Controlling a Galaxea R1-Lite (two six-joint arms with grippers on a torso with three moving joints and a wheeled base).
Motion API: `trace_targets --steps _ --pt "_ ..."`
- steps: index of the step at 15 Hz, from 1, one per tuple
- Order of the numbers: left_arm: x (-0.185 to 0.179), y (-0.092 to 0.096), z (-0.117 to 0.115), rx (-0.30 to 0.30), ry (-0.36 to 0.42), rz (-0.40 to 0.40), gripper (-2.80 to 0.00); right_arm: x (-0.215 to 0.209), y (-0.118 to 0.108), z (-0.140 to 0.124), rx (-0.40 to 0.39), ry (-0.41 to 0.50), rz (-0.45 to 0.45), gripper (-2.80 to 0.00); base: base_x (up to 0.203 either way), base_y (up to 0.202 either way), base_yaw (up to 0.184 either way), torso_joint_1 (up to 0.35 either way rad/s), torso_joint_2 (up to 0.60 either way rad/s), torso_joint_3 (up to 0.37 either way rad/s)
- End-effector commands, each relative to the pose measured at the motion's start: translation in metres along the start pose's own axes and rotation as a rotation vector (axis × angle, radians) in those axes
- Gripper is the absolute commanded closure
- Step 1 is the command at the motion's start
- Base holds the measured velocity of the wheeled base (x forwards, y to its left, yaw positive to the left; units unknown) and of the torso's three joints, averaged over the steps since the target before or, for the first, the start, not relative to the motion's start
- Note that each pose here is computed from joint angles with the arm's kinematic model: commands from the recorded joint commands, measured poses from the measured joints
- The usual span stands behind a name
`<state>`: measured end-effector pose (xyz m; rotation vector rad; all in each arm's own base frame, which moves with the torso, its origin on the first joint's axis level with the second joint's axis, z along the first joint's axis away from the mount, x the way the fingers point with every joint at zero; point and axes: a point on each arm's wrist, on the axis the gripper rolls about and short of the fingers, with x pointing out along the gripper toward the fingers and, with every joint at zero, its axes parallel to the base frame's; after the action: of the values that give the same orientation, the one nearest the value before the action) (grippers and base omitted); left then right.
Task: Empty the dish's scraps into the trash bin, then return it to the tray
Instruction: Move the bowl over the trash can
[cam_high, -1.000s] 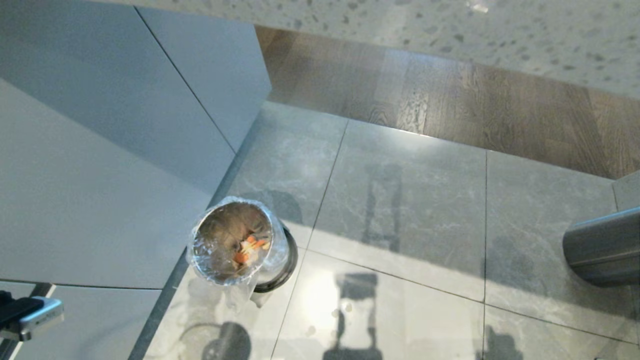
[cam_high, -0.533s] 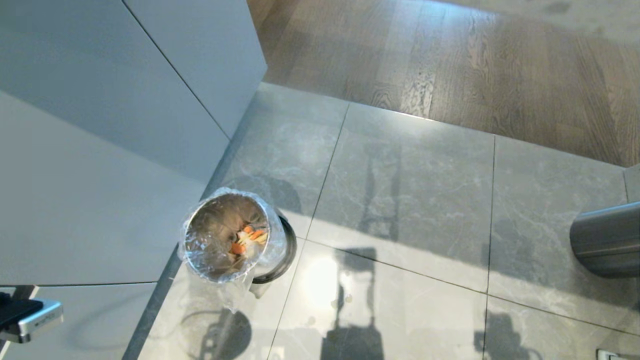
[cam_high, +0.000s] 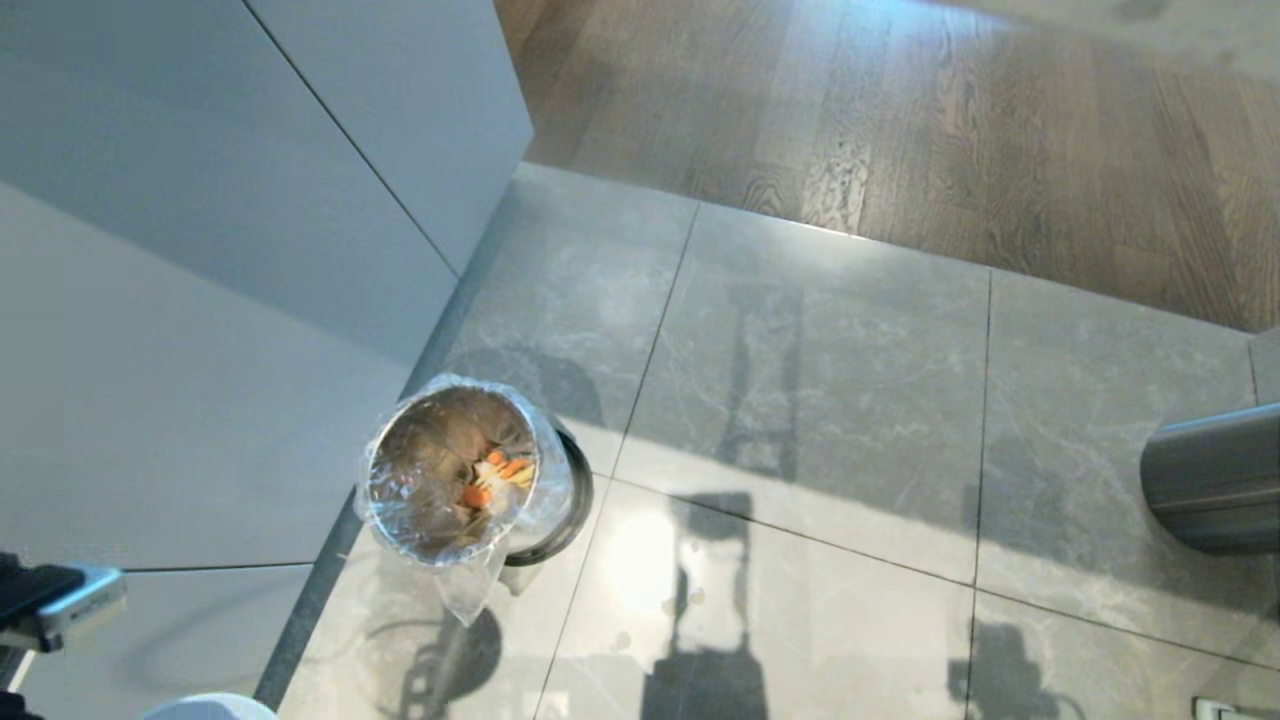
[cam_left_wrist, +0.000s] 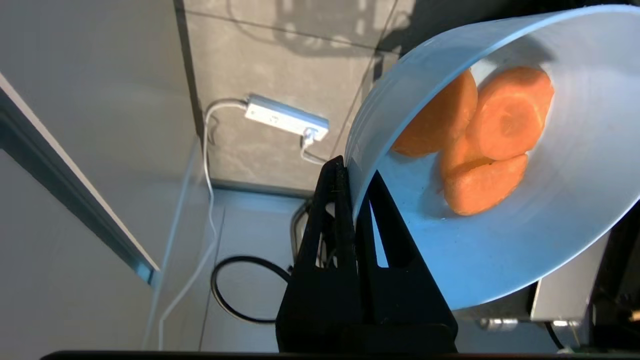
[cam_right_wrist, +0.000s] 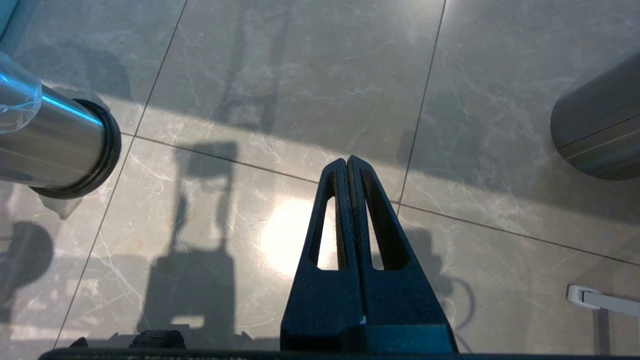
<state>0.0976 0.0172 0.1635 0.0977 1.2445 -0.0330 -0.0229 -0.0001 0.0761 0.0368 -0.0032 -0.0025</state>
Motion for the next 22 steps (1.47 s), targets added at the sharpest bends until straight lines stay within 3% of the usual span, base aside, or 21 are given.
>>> trace_targets --steps 1,6,13,15,19,22 --pt "0.0 0.0 0.003 0.007 -0.011 0.007 0.0 0.0 0.0 0.0 0.0 -0.001 0.0 0.0 0.0 0.0 0.0 0.0 0.0 0.0" --pt "0.004 0.004 0.02 0.023 -0.073 0.065 0.0 0.0 0.0 0.0 0.0 -0.001 -0.001 0.0 0.0 0.0 0.0 0.0 0.0 0.0" --pt "0.006 0.006 0.045 0.052 -0.065 0.064 0.0 0.0 0.0 0.0 0.0 0.0 -0.001 0.0 0.0 0.0 0.0 0.0 0.0 0.0" --pt "0.007 0.006 0.053 0.063 -0.107 0.071 0.0 0.0 0.0 0.0 0.0 0.0 -0.001 0.0 0.0 0.0 0.0 0.0 0.0 0.0" --pt "0.01 -0.003 0.066 0.123 -0.178 0.117 0.0 0.0 0.0 0.0 0.0 0.001 -0.001 0.0 0.0 0.0 0.0 0.0 0.0 0.0" --pt "0.012 -0.011 0.071 0.173 -0.183 0.148 0.0 0.0 0.0 0.0 0.0 0.0 -0.001 0.0 0.0 0.0 0.0 0.0 0.0 0.0"
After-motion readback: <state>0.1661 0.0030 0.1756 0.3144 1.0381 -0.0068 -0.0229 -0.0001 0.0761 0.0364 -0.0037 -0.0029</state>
